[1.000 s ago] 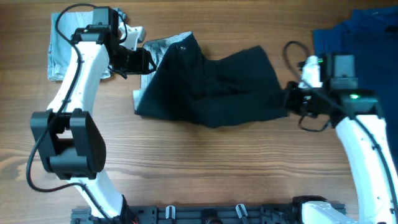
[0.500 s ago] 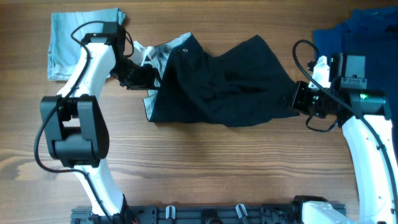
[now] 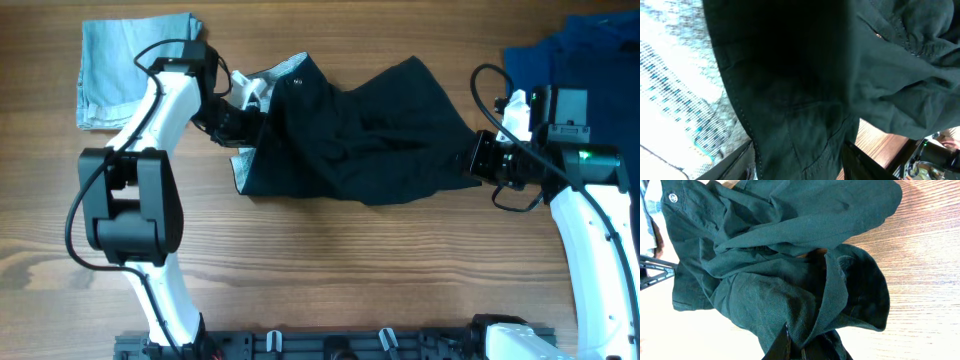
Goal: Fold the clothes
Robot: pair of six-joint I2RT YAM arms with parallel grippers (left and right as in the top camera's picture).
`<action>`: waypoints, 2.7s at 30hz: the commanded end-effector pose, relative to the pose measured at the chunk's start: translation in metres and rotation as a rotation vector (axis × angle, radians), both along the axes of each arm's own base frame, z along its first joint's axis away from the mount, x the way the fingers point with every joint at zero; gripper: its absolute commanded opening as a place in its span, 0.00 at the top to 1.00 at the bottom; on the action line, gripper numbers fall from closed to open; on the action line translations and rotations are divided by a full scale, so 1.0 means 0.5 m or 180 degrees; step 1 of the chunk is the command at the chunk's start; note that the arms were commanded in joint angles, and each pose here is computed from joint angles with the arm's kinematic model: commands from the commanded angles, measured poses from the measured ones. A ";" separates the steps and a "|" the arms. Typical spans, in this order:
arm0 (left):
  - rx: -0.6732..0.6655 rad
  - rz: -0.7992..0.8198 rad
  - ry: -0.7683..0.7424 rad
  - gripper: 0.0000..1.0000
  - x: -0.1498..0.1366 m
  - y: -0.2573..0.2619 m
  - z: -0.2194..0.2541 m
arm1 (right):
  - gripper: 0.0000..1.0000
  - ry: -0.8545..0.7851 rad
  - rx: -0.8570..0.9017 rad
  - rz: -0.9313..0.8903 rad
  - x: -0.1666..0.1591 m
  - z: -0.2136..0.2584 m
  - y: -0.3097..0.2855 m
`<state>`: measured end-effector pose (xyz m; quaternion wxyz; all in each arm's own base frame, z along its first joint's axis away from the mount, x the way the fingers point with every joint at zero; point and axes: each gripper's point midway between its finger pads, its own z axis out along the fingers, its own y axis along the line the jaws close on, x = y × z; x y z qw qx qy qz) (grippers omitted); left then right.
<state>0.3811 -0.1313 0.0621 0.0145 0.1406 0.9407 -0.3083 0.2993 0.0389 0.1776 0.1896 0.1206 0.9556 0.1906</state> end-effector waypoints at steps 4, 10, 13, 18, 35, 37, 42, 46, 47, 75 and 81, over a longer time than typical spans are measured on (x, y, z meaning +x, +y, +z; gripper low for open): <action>0.0213 -0.0103 0.0139 0.48 -0.016 0.009 -0.048 | 0.96 -0.0163 -0.0109 0.0033 0.012 0.025 -0.010; 0.0356 -0.0121 0.0294 0.47 -0.039 0.020 -0.053 | 0.96 -0.0165 -0.0109 0.0032 0.013 0.025 -0.010; 0.0333 -0.0135 0.0470 0.47 -0.063 0.017 -0.048 | 0.96 -0.0170 -0.0109 0.0032 0.013 0.025 -0.010; 0.0053 -0.0107 0.0524 0.49 -0.067 -0.009 -0.030 | 0.96 -0.0188 -0.0110 0.0030 0.016 0.027 -0.011; -0.0573 0.0118 -0.0023 0.96 -0.019 -0.026 0.185 | 0.96 -0.0396 -0.0191 -0.0023 0.038 0.077 -0.020; -0.0600 0.0186 -0.0402 0.96 0.005 -0.017 0.269 | 0.96 -0.0511 -0.0200 -0.0027 0.047 0.109 -0.021; -0.0457 0.0434 -0.1418 0.96 0.029 0.018 0.498 | 0.96 -0.0797 -0.0252 -0.0095 0.067 0.185 -0.029; -0.0196 0.0762 -0.2128 0.96 0.035 0.064 0.637 | 0.96 -0.0924 -0.0509 -0.0373 0.069 0.237 -0.092; -0.0167 0.0850 -0.2272 0.96 0.036 0.076 0.665 | 0.96 -0.0975 -0.0533 -0.0450 0.068 0.256 -0.109; -0.0983 0.1337 -0.4209 0.96 -0.373 0.083 1.083 | 0.96 -0.2079 -0.0745 -0.0241 -0.138 0.623 -0.090; -0.0799 0.1471 -0.3579 0.96 -0.321 0.091 0.997 | 0.96 -0.2017 -0.0728 -0.0242 -0.156 0.620 -0.084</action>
